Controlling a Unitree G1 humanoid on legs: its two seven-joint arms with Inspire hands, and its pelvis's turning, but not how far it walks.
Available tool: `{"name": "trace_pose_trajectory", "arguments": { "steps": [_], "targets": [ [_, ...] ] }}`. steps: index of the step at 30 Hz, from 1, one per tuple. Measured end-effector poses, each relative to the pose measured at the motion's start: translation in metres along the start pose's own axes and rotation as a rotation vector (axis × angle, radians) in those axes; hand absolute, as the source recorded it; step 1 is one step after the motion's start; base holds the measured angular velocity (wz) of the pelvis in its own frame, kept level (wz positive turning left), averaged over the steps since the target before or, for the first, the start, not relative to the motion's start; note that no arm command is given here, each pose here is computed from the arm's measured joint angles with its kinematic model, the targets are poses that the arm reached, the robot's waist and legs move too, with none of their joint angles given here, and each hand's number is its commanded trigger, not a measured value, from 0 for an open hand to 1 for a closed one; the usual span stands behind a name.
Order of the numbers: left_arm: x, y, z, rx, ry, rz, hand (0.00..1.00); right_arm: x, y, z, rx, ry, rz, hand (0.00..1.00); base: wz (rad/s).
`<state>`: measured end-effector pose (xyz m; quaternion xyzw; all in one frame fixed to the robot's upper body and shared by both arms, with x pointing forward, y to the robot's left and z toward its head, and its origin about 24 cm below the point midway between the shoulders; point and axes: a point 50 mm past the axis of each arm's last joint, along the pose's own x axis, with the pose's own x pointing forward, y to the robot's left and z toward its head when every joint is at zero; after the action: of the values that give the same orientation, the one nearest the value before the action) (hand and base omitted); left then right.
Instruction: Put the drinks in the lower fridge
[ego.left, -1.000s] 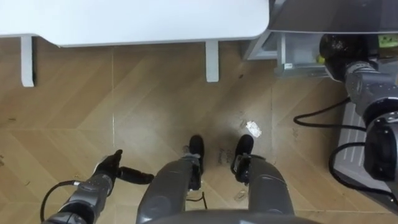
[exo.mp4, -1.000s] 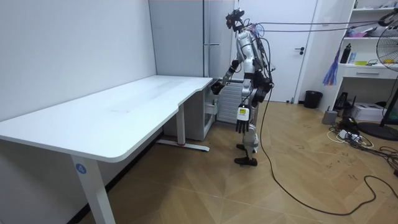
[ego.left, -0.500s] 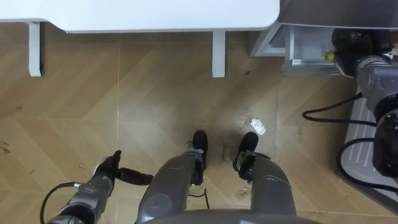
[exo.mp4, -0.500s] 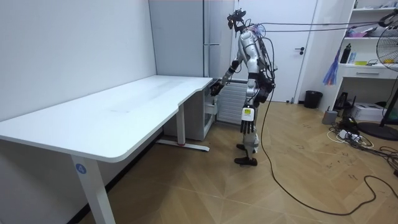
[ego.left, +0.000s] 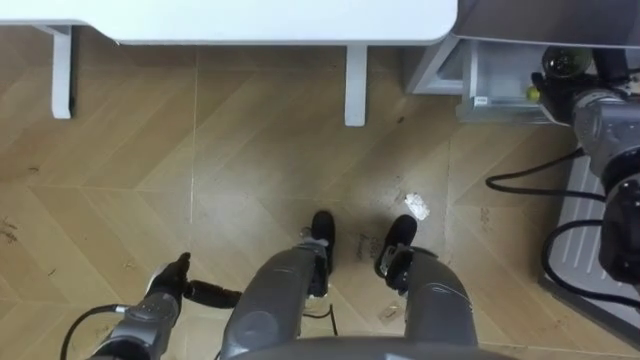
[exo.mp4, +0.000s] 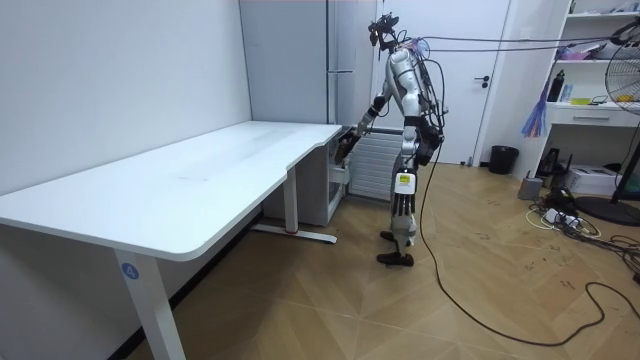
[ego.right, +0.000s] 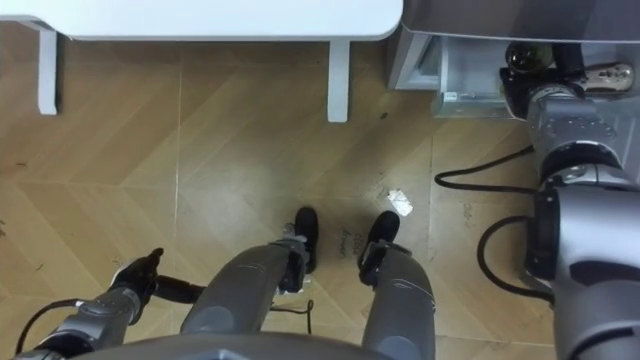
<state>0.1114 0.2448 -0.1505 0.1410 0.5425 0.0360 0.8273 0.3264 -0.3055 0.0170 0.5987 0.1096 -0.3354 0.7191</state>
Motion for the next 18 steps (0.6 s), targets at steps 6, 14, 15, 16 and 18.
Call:
{"name": "trace_pose_trajectory", "arguments": {
  "steps": [6, 14, 15, 16, 18],
  "targets": [
    [-0.0007, -0.0006, -0.0055, 0.0, 0.025, -0.005, 0.0, 0.0, -0.0007, 0.0001, -0.002, -0.001, -0.003, 0.0, 0.0],
    [-0.0008, -0.0007, -0.0077, 0.001, 0.046, -0.008, 0.0, 0.0001, -0.0019, 0.0004, -0.021, -0.003, -0.008, 0.0, 0.0],
    [-0.0009, -0.0006, -0.0087, 0.002, 0.052, -0.008, 0.0, 0.0001, -0.0023, 0.0005, -0.021, -0.003, -0.009, 0.0, 0.0],
    [-0.0009, -0.0006, -0.0085, 0.002, 0.053, -0.008, 0.0, 0.0001, -0.0024, 0.0002, -0.022, -0.001, -0.009, 0.0, 0.0],
    [-0.0006, -0.0003, -0.0068, -0.001, 0.049, -0.008, 0.0, 0.0001, -0.0023, 0.0001, -0.022, 0.0, -0.009, 0.0, 0.0]
  ]
}}
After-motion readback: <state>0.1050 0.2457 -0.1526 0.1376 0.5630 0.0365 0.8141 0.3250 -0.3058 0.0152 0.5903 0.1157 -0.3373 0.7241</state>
